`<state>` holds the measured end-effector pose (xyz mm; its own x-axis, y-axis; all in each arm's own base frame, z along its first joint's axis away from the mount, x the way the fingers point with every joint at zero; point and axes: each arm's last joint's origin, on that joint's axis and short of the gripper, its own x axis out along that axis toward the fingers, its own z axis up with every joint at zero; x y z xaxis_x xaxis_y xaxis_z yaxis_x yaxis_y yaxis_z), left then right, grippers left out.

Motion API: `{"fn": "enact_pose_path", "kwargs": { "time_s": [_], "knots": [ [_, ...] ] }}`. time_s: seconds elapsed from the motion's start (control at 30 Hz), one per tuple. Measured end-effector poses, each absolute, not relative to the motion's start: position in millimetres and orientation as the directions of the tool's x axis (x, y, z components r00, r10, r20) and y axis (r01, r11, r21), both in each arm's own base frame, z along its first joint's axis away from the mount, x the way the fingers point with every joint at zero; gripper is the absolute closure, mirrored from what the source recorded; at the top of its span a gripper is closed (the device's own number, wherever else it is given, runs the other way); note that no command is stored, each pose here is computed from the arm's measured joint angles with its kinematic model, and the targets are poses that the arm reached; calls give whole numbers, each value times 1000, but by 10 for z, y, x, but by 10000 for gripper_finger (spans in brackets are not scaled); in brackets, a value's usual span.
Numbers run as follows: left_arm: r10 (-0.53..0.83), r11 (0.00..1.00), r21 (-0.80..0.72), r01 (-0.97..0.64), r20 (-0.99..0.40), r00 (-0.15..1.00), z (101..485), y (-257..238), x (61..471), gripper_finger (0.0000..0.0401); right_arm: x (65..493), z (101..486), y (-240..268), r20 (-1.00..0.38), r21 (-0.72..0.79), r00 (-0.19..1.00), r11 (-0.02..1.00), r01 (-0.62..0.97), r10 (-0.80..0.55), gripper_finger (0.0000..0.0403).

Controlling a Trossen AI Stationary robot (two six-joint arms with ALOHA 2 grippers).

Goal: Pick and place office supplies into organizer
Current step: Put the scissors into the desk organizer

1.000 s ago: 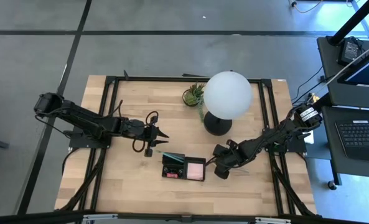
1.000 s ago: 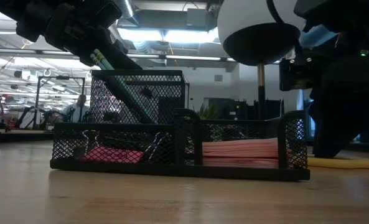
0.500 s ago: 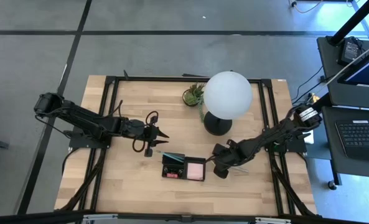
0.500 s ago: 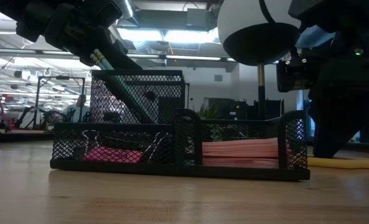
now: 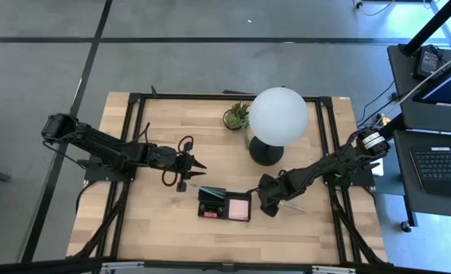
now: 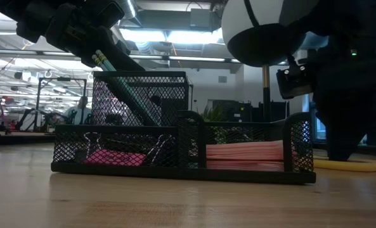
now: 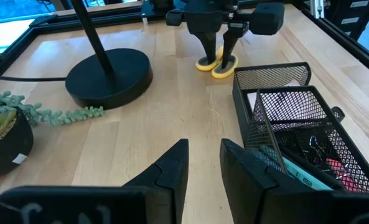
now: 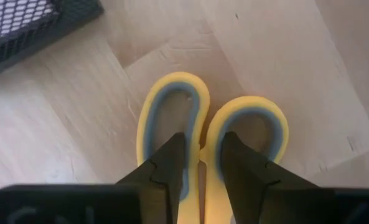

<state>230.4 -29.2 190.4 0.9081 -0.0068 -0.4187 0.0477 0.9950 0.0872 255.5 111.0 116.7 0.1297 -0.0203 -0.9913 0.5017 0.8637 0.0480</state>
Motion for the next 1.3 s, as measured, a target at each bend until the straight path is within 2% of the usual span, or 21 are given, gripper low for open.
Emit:
{"fn": "enact_pose_path", "kwargs": {
  "time_s": [0.43,0.7,1.3],
  "knots": [
    [-7,995,87,48,-419,908,1904,-292,2304,315,2630,1221,1067,-996,45,85,809,586,-6,299],
    [-7,995,87,48,-419,908,1904,-292,2304,315,2664,1196,1018,-998,41,70,799,599,-1,314],
    [-7,995,87,48,-419,908,1904,-292,2304,315,2688,1207,1078,-989,30,137,812,583,-61,313]
  ]
}}
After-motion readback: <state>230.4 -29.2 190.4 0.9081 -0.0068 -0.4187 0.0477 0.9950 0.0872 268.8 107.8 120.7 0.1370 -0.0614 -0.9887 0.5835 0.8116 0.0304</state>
